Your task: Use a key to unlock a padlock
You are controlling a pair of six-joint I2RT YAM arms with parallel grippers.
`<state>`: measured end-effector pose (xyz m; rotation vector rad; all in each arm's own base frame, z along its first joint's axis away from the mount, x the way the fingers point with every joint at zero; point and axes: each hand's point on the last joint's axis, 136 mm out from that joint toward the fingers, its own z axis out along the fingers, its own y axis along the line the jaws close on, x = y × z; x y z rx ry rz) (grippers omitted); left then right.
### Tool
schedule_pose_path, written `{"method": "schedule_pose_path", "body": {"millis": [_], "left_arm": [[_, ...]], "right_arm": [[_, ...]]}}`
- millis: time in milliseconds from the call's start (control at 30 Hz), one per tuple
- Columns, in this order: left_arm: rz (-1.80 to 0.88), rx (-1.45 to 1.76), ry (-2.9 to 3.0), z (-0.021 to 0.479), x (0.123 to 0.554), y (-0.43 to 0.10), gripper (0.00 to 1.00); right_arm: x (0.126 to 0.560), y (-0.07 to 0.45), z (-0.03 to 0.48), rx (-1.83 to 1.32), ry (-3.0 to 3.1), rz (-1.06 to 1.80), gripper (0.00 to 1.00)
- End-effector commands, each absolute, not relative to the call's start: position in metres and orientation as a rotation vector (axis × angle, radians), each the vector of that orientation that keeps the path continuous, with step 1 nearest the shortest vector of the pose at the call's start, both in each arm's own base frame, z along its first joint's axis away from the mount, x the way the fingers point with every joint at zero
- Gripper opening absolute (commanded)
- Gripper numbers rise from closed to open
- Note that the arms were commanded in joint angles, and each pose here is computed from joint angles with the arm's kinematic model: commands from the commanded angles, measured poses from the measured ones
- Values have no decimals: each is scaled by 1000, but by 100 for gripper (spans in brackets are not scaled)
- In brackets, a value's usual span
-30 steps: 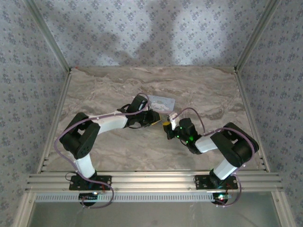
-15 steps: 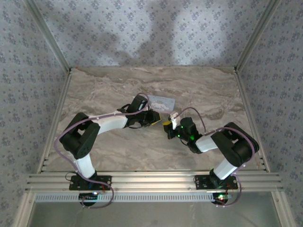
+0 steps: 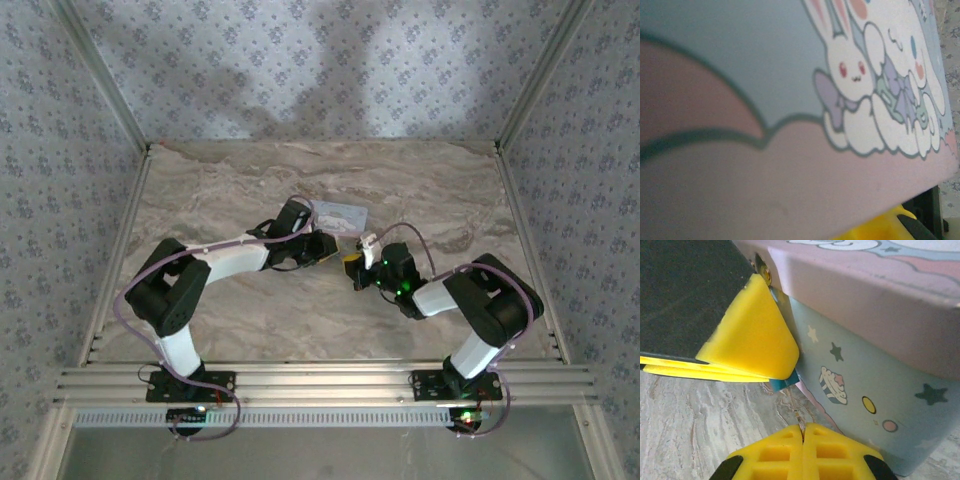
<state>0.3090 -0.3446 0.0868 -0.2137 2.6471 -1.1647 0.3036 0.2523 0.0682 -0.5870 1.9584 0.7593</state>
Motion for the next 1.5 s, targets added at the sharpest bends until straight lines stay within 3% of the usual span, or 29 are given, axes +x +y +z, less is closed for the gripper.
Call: {"method": "schedule_pose_path", "body": {"millis": [0, 1067, 1467], "left_arm": [[-1324, -96, 2706, 102, 275, -365, 19], [-1287, -73, 2740, 93, 274, -364, 19], [-1271, -83, 2750, 83, 277, -365, 19]], "right_arm": [[324, 275, 136, -584, 1708, 832, 0], [336, 270, 148, -561, 1688, 778, 0], [327, 263, 118, -534, 1787, 767, 0]]}}
